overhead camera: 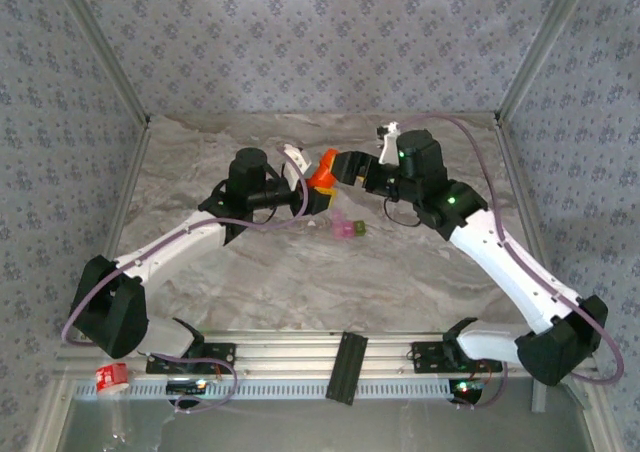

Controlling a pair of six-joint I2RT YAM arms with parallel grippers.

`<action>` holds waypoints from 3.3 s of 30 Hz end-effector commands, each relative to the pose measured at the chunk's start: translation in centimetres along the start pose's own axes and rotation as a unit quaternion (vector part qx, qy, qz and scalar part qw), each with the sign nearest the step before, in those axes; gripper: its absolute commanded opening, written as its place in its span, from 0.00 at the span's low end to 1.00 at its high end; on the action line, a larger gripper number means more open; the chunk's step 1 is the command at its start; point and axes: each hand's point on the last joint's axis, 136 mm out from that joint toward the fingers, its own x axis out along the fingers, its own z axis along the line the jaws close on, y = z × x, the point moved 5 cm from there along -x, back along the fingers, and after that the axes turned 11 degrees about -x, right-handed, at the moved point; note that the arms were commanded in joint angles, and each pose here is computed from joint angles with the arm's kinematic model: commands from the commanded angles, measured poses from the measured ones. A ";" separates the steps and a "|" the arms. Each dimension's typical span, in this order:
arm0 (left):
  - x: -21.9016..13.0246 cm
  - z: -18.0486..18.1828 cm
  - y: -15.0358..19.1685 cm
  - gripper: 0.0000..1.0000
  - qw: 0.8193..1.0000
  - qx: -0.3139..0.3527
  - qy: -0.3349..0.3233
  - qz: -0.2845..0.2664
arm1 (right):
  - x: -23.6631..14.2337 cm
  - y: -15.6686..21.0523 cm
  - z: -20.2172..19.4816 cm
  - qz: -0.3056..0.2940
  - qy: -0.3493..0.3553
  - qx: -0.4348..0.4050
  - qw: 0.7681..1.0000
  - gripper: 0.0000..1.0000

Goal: Sort the pills into containers

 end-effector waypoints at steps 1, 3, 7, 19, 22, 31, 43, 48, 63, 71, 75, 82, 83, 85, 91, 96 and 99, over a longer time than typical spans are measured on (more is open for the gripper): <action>-0.6 -0.9 -3.2 0.00 0.998 0.036 0.009 -0.045 | -0.8 1.1 -2.5 0.010 0.038 0.015 0.999 0.82; -0.7 -0.9 -3.2 0.00 0.998 0.036 0.009 -0.045 | -1.0 1.4 -3.3 0.012 0.044 0.023 0.999 0.82; -0.7 -1.0 -3.2 0.00 0.998 0.037 0.009 -0.045 | -1.5 1.5 -4.4 0.008 0.053 0.037 0.998 0.82; -0.6 -0.9 -3.0 0.00 0.998 0.033 0.011 -0.042 | -2.2 -3.1 0.8 -0.051 -0.011 -0.001 0.999 0.84; -0.6 -0.9 -3.0 0.00 0.998 0.033 0.011 -0.043 | -1.4 -3.4 2.0 -0.047 -0.021 -0.010 0.999 0.83; -0.5 -0.9 -3.1 0.00 0.999 0.030 0.014 -0.043 | 1.3 -3.5 2.9 -0.037 -0.020 -0.015 0.999 0.76; -0.3 -0.9 -3.0 0.00 0.999 0.029 0.015 -0.044 | 2.1 -3.0 2.9 -0.030 -0.040 -0.044 0.998 0.44; -0.3 -0.9 -3.0 0.00 0.998 0.029 0.016 -0.044 | 1.9 -3.3 1.2 -0.042 -0.063 -0.089 0.993 0.33; -0.5 -0.8 -2.7 0.00 0.999 0.024 0.012 -0.045 | 0.3 -4.0 2.6 -0.063 -0.249 -0.234 0.938 0.31; -0.7 -0.9 -2.8 0.00 0.998 0.026 0.007 -0.048 | -0.3 -4.5 2.4 -0.073 -0.225 -0.184 0.954 0.82; -0.7 -0.7 -2.8 0.00 0.999 0.028 0.000 -0.047 | -1.4 -5.3 1.8 -0.097 -0.150 -0.114 0.977 0.86; -0.3 -0.3 -2.6 0.00 0.999 0.026 -0.004 -0.042 | -1.3 -3.7 -0.5 -0.119 0.047 0.014 0.992 0.90; -0.3 -0.3 -2.6 0.00 0.999 0.026 -0.004 -0.041 | -1.2 -3.6 -0.2 -0.126 0.047 0.011 0.991 0.90; -0.3 -0.3 -2.6 0.00 0.999 0.024 -0.005 -0.041 | -0.8 -3.5 0.4 -0.132 0.043 0.007 0.990 0.90; 0.0 -0.3 -2.4 0.00 0.999 0.021 -0.002 -0.039 | 0.7 -3.5 1.6 -0.116 0.034 -0.007 0.993 0.88; 0.1 -0.3 -2.4 0.00 0.999 0.021 -0.001 -0.038 | 1.6 -3.3 1.7 -0.107 0.029 -0.005 0.994 0.83; 0.1 -0.3 -2.4 0.00 0.999 0.022 0.000 -0.038 | 1.9 -3.2 2.0 -0.103 0.020 -0.008 0.994 0.80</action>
